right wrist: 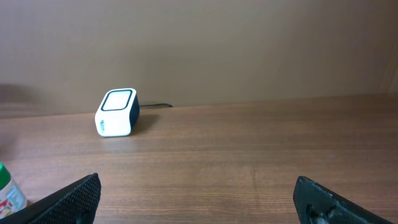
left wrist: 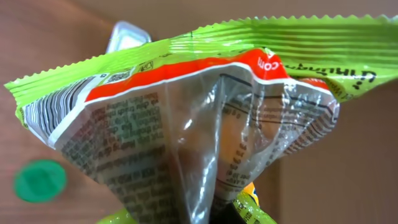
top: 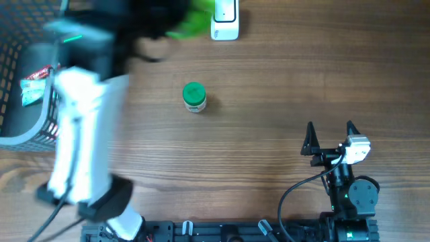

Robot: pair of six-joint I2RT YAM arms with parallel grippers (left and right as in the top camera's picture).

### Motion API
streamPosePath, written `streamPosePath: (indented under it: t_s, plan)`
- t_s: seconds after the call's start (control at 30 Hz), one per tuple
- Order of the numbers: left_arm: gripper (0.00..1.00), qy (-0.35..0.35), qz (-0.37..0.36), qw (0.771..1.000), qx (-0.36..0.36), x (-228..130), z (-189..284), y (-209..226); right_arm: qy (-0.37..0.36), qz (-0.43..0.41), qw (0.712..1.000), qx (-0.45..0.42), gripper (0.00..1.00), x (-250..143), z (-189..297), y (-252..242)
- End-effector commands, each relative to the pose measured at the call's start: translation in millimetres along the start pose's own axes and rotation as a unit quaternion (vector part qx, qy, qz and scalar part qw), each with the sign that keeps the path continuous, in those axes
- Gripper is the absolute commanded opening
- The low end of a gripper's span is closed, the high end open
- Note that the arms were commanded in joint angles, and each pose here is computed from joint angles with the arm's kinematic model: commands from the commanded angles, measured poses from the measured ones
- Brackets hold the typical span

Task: Scan the item barcode
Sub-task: 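Lift the green bag and hold it in front of the scanner, then drop the green bag on the table beside the jar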

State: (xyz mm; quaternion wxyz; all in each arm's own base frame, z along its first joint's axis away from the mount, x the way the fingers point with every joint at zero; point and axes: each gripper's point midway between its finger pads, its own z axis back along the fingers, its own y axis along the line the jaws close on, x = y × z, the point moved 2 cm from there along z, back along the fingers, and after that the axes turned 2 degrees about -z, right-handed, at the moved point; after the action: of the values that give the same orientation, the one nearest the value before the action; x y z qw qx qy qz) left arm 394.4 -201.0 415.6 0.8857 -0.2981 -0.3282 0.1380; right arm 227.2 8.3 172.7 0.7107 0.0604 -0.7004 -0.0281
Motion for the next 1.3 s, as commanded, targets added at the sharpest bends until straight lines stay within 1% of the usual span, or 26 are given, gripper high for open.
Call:
streamPosePath:
  t_s: [0.0,0.03,0.17,0.23,0.33,0.4,0.43,0.57,0.67,0.77,0.87,1.0,1.17,1.27]
  plan:
    - [0.04,0.031,-0.063,0.996,0.052,-56,-66,-21,0.001,-0.007,1.000,0.007,1.00,0,0,2]
    - [0.04,0.053,-0.087,0.993,0.062,-76,-87,-24,0.001,-0.007,1.000,0.007,1.00,0,0,2]
    - [0.04,0.125,-0.155,0.976,0.092,-138,-145,-20,0.001,-0.007,1.000,0.007,1.00,0,0,2]
    - [0.04,0.154,-0.170,0.967,0.110,-163,-163,-14,0.001,-0.007,1.000,0.007,1.00,0,0,2]
    - [0.04,0.204,-0.191,0.949,0.148,-205,-188,4,0.001,-0.007,1.000,0.007,1.00,0,0,2]
    - [0.04,0.224,-0.203,0.938,0.170,-225,-198,14,0.001,-0.007,1.000,0.007,1.00,0,0,2]
    - [0.04,0.230,-0.212,0.930,0.193,-234,-204,24,0.001,-0.007,1.000,0.007,1.00,0,0,2]
    - [0.04,0.237,-0.220,0.910,0.258,-245,-214,53,0.001,-0.007,1.000,0.007,1.00,0,0,2]
    - [0.04,0.210,-0.205,0.902,0.317,-232,-213,77,0.001,-0.007,1.000,0.007,1.00,0,0,2]
    - [0.04,0.194,-0.176,0.902,0.344,-216,-212,91,0.001,-0.007,1.000,0.007,1.00,0,0,2]
    - [0.04,0.173,-0.120,0.909,0.360,-201,-213,102,0.001,-0.007,1.000,0.007,1.00,0,0,2]
    - [0.04,0.162,-0.088,0.913,0.364,-196,-223,112,0.001,-0.007,1.000,0.007,1.00,0,0,2]
    - [0.04,0.198,-0.074,0.908,0.362,-218,-237,128,0.001,-0.007,1.000,0.007,1.00,0,0,2]
    - [0.04,0.237,-0.063,0.901,0.359,-244,-244,139,0.001,-0.007,1.000,0.007,1.00,0,0,2]
